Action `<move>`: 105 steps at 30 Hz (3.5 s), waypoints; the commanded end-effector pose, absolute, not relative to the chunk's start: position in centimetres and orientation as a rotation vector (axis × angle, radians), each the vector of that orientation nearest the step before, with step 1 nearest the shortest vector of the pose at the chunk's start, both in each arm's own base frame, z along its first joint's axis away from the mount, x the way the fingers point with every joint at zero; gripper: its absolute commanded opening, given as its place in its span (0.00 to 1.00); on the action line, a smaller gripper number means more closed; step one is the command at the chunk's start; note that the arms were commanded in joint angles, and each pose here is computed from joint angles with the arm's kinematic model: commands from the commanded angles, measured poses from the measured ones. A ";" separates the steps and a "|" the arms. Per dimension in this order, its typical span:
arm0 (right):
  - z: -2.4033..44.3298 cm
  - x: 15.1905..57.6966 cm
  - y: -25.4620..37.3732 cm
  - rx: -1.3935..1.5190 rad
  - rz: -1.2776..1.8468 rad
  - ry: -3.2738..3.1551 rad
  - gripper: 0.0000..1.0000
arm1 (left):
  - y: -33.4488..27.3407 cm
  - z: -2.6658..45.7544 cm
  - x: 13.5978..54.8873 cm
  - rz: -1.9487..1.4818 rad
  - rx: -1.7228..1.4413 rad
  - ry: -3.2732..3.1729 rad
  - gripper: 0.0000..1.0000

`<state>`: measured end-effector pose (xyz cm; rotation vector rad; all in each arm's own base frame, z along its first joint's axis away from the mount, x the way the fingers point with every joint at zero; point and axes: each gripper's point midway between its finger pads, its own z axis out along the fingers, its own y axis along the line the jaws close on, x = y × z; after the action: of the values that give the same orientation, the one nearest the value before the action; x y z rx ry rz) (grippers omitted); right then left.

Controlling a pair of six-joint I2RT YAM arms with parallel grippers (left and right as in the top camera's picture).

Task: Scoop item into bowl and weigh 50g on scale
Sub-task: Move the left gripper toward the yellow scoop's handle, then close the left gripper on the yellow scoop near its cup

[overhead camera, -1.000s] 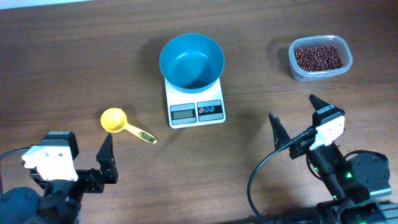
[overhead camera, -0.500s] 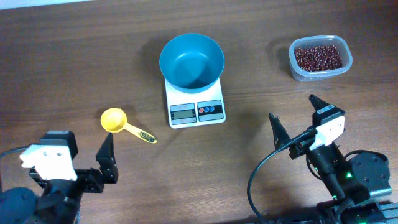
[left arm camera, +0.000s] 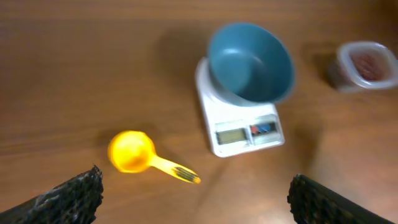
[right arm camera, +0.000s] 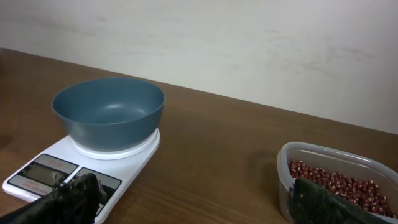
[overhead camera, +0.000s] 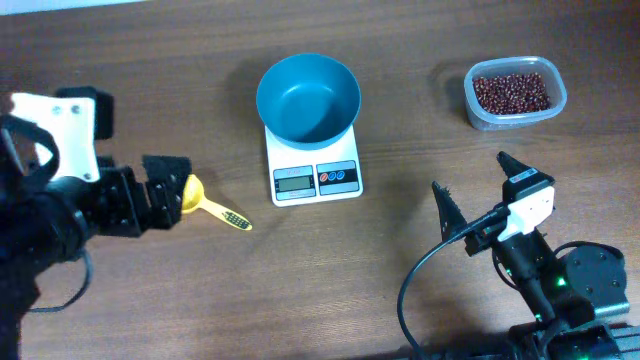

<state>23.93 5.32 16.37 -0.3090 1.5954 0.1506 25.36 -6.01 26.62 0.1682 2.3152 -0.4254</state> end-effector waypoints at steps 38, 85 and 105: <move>16.1 23.9 5.5 -0.316 0.160 1.598 0.99 | -5.4 24.2 23.6 -0.569 -0.350 2.498 0.99; 16.1 23.9 5.5 -0.316 0.160 1.598 0.99 | 0.2 14.2 24.6 -0.142 -1.286 2.643 0.86; 16.1 23.9 5.5 -0.316 0.160 1.598 0.99 | 1.3 8.9 23.0 0.016 -1.328 2.706 0.85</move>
<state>23.93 5.32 16.37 -0.3084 1.5955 0.1512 23.08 0.73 9.22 -1.2991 2.7227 -0.0249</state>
